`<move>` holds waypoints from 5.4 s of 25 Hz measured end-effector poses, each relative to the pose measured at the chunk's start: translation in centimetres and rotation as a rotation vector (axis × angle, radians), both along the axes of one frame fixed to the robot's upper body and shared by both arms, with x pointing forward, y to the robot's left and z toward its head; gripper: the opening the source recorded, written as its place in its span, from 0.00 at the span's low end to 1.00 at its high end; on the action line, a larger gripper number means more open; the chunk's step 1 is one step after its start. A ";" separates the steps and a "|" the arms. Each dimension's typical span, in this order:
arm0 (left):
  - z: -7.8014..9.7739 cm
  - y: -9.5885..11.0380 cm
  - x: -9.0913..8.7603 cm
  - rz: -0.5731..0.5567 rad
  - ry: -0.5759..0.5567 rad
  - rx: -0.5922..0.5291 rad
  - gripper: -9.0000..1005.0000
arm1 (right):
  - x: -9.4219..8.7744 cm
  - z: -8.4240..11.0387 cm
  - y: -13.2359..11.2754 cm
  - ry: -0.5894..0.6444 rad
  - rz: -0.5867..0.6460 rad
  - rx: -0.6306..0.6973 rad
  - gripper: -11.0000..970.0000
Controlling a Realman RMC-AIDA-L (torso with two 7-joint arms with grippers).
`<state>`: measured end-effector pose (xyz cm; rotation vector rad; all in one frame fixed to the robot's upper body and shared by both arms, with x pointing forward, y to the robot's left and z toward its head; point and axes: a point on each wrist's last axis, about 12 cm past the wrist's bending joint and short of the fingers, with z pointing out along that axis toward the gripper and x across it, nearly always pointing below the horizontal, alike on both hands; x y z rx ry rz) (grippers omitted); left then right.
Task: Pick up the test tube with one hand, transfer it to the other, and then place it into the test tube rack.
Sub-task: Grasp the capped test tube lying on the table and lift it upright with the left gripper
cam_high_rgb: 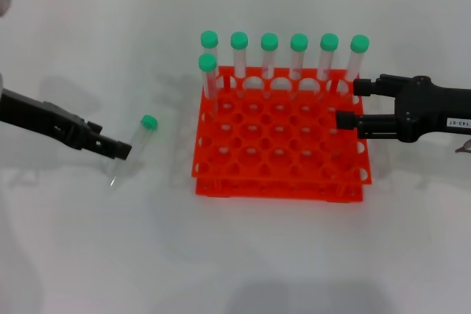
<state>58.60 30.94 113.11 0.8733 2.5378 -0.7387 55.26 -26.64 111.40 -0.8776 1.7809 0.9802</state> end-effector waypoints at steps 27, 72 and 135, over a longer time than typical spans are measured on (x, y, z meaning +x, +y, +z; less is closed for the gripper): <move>-1.0 -0.3 -0.2 0.035 0.116 0.080 0.83 | -0.3 0.0 -0.1 0.003 0.007 0.010 0.87; -0.6 -3.8 1.5 -0.058 0.150 0.205 0.70 | -0.4 -0.1 -0.1 0.003 0.016 0.012 0.87; -1.5 -3.9 1.7 -0.056 0.146 0.243 0.38 | -0.7 -0.3 -0.5 0.009 0.006 0.009 0.87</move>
